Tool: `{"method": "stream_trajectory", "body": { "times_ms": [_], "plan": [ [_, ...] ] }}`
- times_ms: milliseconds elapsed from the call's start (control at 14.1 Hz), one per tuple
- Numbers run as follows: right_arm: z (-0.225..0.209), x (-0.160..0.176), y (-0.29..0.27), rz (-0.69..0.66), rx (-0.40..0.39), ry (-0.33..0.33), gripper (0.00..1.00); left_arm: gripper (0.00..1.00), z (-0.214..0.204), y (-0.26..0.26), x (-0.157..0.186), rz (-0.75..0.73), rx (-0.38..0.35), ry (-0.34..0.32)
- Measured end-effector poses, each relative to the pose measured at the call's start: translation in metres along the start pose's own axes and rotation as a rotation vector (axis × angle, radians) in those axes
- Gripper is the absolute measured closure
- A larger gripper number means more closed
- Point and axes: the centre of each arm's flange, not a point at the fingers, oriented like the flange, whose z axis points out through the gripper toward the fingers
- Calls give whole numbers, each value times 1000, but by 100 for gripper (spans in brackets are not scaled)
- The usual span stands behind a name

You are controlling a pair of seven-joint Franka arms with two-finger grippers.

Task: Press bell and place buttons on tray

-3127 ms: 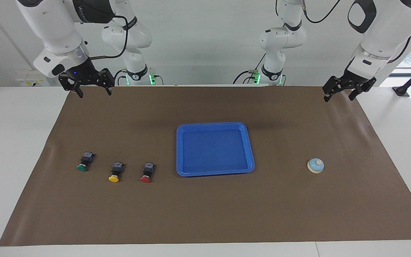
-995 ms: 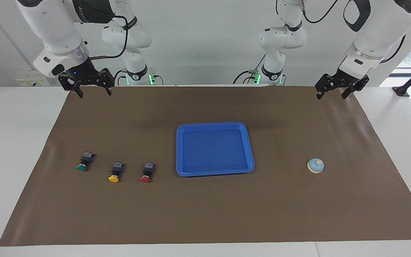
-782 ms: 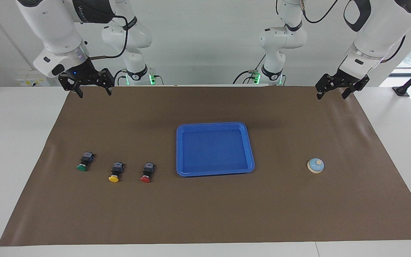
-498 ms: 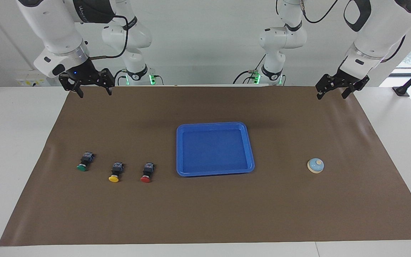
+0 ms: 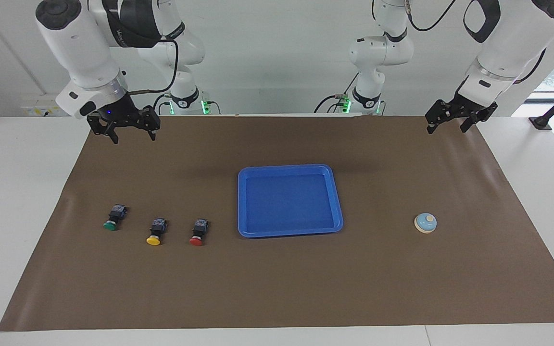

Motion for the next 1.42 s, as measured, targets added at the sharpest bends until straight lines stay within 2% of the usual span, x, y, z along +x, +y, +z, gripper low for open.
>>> {"method": "stream_trajectory", "body": {
  "times_ms": [426, 1066, 1422],
  "plan": [
    [81, 55, -41, 41, 14, 3, 0, 0, 0, 0, 0, 0, 0, 0],
    [211, 116, -107, 183, 14, 95, 0, 0, 0, 0, 0, 0, 0, 0],
    [247, 133, -121, 241, 8, 136, 0, 0, 0, 0, 0, -1, 0, 0]
  ]
}}
